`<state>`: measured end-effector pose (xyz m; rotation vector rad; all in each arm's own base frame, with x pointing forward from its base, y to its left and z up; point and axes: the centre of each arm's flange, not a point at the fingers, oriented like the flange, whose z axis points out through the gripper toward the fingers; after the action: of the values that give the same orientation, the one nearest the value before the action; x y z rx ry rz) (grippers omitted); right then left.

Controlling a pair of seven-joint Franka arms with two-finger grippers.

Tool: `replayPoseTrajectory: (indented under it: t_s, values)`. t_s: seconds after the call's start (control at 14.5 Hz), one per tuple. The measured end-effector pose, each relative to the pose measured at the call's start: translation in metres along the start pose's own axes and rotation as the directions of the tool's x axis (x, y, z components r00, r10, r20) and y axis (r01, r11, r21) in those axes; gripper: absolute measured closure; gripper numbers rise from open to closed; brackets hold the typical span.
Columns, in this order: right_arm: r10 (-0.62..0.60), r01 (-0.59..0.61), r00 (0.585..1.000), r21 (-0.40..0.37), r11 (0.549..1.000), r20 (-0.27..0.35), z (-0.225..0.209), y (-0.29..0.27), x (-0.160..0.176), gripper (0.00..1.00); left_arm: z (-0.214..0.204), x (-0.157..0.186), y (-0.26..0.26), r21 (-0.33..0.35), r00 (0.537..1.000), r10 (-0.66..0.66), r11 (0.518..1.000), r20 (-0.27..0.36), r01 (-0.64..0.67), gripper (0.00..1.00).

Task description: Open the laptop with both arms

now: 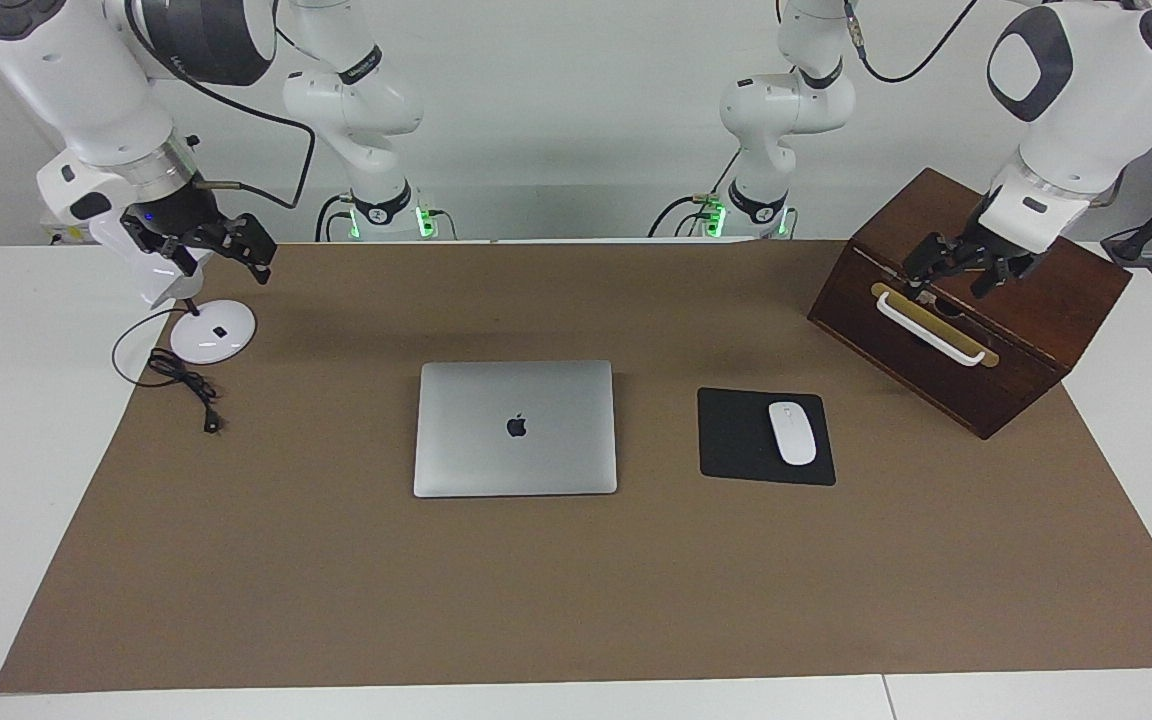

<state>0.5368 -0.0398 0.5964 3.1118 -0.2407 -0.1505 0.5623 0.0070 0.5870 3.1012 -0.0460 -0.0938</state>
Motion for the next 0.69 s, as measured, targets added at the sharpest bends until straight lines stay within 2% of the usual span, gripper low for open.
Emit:
replayPoseTrajectory:
  t_s: [0.69]
  values:
    - [-0.004,0.004,1.000,0.000,1.000,-0.001,0.0005,-0.0020,0.0000,0.00,0.0000,-0.0001,-0.0003,0.000,1.000,-0.001,1.000,0.000,0.001,0.00]
